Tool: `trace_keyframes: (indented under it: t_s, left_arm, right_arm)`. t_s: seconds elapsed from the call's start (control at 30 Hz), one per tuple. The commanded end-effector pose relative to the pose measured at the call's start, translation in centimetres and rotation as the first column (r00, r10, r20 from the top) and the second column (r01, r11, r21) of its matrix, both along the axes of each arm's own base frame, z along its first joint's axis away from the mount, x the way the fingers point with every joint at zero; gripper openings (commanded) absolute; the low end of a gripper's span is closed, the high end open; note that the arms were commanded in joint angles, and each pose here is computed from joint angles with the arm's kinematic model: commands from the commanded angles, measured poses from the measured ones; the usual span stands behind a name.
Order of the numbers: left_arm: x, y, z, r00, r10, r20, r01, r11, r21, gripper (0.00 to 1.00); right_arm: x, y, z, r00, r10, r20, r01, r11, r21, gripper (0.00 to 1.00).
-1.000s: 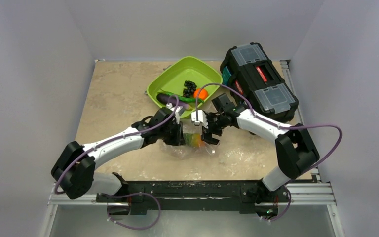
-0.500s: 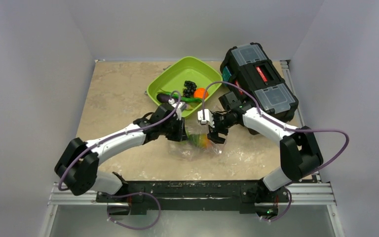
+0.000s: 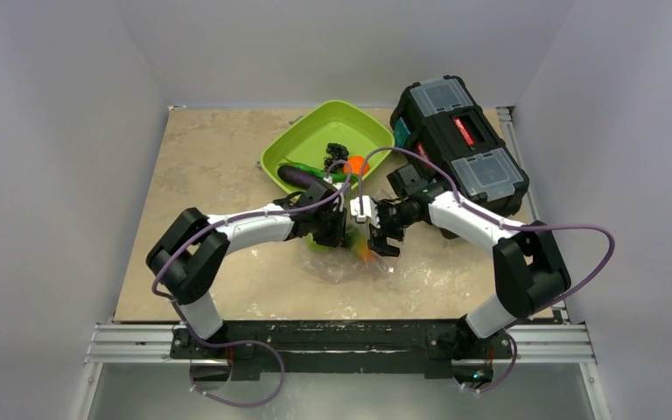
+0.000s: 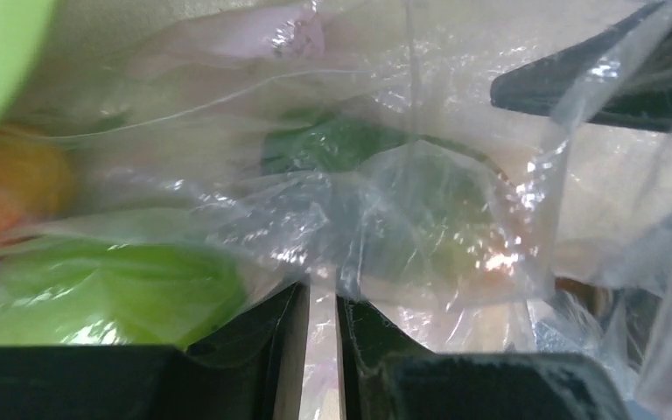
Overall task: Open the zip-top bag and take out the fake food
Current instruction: Pick up the fake fruit from the zipper food storage bag.
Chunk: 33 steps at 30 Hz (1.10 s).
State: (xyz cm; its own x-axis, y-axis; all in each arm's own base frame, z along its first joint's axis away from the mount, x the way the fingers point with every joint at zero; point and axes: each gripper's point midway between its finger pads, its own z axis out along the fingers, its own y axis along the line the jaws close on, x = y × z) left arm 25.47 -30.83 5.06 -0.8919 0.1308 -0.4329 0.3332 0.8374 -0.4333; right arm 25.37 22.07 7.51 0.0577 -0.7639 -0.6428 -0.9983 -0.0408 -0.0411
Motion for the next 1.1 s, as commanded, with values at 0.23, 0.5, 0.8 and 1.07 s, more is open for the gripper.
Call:
trace_keyframes:
  t_s: [0.23,0.5,0.8,1.07]
  left_arm:
    - [-0.1,1.5,-4.2,0.994,0.081,-0.070,-0.074,0.992,0.101,0.13]
    - [0.1,-3.3,-1.6,0.997,-0.023,-0.071,0.012,0.988,-0.156,0.12]
    - [0.7,-7.2,0.0,0.994,-0.071,-0.081,0.044,0.952,-0.302,0.10]
    - [0.3,-5.6,-0.8,0.996,-0.037,-0.080,0.014,0.961,-0.275,0.05]
  right_arm:
    - [0.7,-1.5,2.1,0.986,0.057,0.157,-0.061,0.998,0.023,0.97]
    - [0.6,-0.9,-1.7,0.999,-0.036,0.022,0.036,0.999,-0.028,0.90]
    - [1.7,2.4,-2.7,0.982,-0.178,-0.069,0.178,0.984,-0.014,0.86]
    - [3.9,1.5,-4.1,0.967,-0.256,0.012,0.256,0.964,-0.067,0.54]
